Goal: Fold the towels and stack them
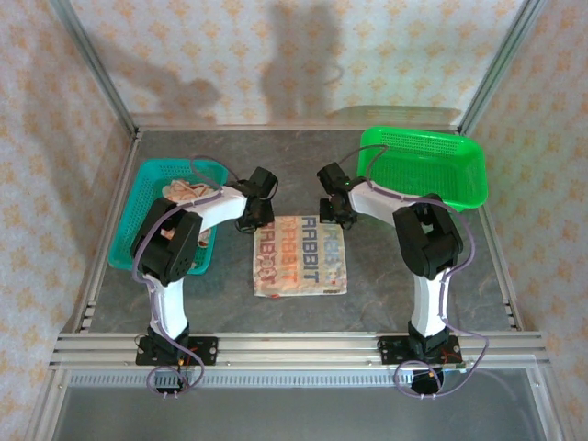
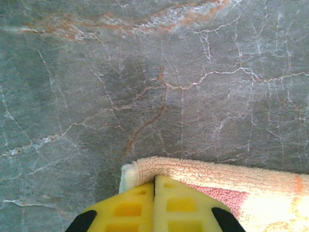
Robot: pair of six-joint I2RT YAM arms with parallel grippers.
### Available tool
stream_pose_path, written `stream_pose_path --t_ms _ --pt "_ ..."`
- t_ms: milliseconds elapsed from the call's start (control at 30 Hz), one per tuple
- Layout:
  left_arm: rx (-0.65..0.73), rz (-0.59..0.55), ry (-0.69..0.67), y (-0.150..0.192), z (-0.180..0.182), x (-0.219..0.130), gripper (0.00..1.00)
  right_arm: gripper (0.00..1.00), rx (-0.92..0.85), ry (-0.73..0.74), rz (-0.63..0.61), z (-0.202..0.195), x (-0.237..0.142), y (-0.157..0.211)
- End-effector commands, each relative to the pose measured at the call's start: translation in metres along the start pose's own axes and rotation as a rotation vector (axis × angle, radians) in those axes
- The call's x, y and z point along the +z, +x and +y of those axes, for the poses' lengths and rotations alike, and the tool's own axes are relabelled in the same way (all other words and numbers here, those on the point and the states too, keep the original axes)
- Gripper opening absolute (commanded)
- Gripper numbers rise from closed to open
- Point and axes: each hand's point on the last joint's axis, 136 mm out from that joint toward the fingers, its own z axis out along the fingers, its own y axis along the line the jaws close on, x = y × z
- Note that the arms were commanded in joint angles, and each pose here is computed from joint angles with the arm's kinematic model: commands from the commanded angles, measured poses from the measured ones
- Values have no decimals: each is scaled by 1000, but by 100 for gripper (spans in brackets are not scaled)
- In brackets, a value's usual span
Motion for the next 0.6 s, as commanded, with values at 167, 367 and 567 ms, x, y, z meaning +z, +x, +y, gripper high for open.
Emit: stream_pose_path --t_ms 167,367,567 --pt "-6 -74 -22 -20 12 -35 21 19 55 -26 -72 -6 -39 -19" --pt "11 -44 -25 -20 10 -23 37 28 102 -34 -32 -15 -23 -16" --pt "25 -1 -40 -12 11 -4 38 30 98 -19 -13 -19 -11 -10"
